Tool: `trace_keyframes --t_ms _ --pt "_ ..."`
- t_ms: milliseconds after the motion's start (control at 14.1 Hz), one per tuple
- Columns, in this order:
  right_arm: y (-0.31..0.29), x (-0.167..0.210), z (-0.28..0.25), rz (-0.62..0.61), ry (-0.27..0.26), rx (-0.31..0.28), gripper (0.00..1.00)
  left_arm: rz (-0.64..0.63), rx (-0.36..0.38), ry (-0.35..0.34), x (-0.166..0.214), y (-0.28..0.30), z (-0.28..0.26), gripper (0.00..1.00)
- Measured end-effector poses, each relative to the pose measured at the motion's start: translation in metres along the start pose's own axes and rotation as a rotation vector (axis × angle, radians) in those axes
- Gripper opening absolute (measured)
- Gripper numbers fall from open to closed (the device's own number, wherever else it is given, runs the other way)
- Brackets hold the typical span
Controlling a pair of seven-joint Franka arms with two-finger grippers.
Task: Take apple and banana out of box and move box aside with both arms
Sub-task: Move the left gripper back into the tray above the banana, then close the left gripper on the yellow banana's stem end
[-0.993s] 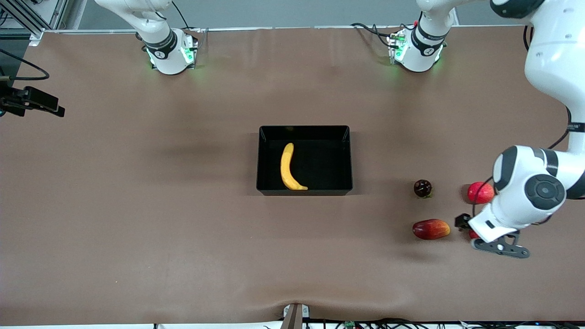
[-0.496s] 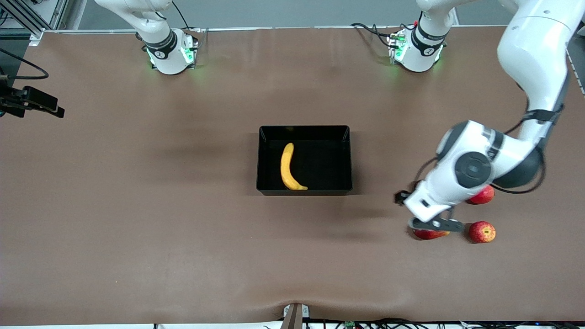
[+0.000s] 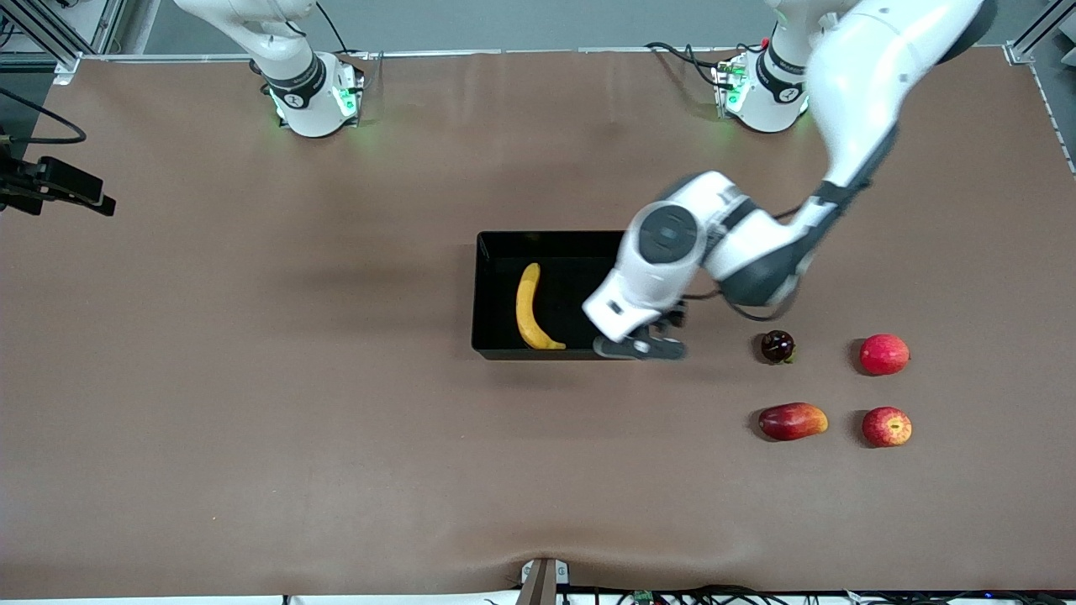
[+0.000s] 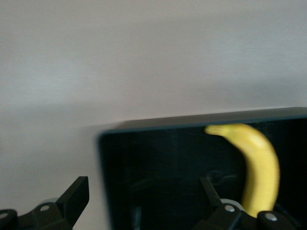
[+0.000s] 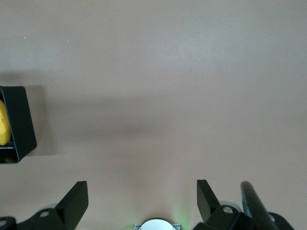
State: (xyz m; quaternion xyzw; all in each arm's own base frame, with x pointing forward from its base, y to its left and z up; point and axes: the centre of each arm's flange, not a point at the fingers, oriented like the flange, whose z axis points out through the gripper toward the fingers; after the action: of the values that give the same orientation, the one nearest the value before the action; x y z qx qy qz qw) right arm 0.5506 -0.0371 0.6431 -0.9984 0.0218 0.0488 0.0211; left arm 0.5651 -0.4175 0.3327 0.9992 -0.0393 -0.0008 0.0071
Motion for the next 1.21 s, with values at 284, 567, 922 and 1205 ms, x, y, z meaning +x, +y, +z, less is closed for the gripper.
trace_keyframes --t_ms 284,567,922,1205 --pt "0.004 0.003 0.001 0.006 0.009 0.000 1.00 -0.019 -0.019 0.054 -0.030 0.068 0.032 1.00" --pt "0.016 0.001 0.000 0.029 0.006 0.002 1.00 -0.031 -0.037 0.050 -0.052 0.117 0.075 1.00" --pt "0.018 0.000 -0.001 0.032 0.009 0.002 1.00 -0.060 -0.066 0.064 -0.055 0.132 0.118 1.00" --pt "0.017 0.002 0.001 0.030 0.007 0.002 1.00 -0.053 -0.062 0.048 -0.063 0.134 0.152 0.89"
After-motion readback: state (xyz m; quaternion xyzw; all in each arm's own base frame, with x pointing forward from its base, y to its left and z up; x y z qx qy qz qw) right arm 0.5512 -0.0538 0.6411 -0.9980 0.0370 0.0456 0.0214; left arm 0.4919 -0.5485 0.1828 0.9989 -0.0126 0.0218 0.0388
